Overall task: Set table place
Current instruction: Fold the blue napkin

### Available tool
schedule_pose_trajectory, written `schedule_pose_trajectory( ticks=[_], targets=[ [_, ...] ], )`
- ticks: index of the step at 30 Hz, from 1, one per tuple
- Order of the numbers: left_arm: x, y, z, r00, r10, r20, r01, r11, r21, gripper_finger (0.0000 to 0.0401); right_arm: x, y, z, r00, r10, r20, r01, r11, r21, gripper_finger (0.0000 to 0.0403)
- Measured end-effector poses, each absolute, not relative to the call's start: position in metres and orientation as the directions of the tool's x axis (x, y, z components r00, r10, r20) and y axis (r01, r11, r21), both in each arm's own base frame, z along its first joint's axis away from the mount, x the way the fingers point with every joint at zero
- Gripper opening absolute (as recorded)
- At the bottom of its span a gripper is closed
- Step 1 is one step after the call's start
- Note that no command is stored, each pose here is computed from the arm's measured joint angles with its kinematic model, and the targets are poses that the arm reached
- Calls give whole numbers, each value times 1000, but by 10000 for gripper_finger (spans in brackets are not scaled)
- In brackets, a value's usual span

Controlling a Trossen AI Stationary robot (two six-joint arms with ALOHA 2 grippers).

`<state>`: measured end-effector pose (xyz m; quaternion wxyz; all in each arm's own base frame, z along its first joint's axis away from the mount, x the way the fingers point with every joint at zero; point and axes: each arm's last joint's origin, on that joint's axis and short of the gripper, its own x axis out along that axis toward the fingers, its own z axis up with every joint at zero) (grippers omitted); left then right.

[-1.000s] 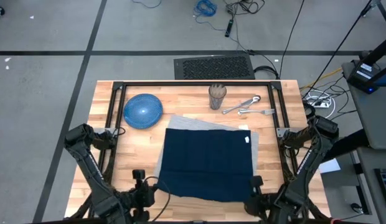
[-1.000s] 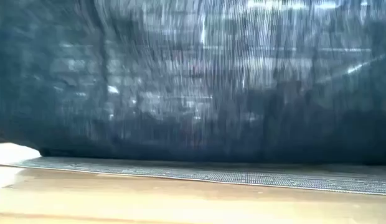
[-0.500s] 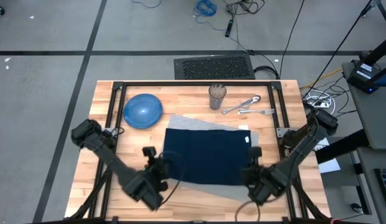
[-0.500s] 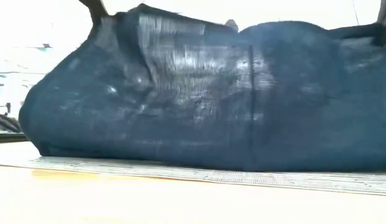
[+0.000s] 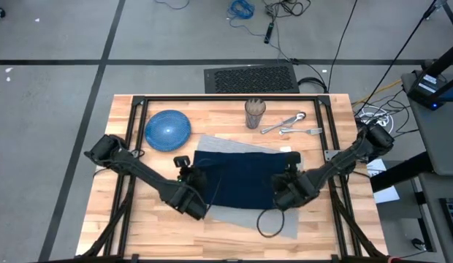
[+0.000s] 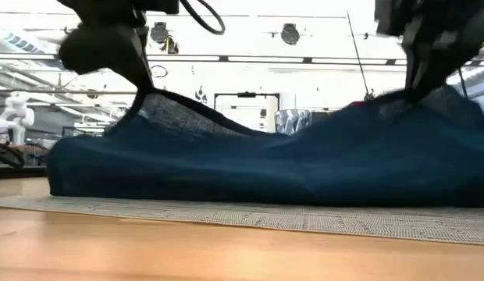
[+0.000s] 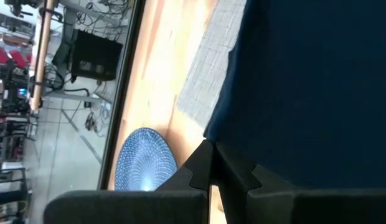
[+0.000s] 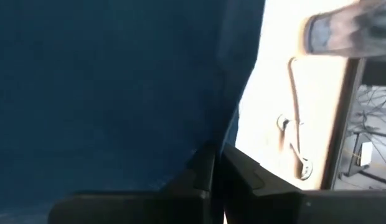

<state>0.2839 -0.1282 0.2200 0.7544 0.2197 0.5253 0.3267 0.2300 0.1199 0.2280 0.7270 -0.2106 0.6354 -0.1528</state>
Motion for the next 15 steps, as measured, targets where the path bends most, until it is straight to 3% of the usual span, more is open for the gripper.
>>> schedule_pose_trajectory(
  ticks=[6,15],
  targets=[
    [294,-107,212,205,728,-654,-259,685,681,0,228,99,201,130,-462,-877,-28,883,-469,0],
    [305,-90,211,190,716,-672,-260,697,669,0,226,78,195,143,-464,-874,12,884,-467,0]
  ],
)
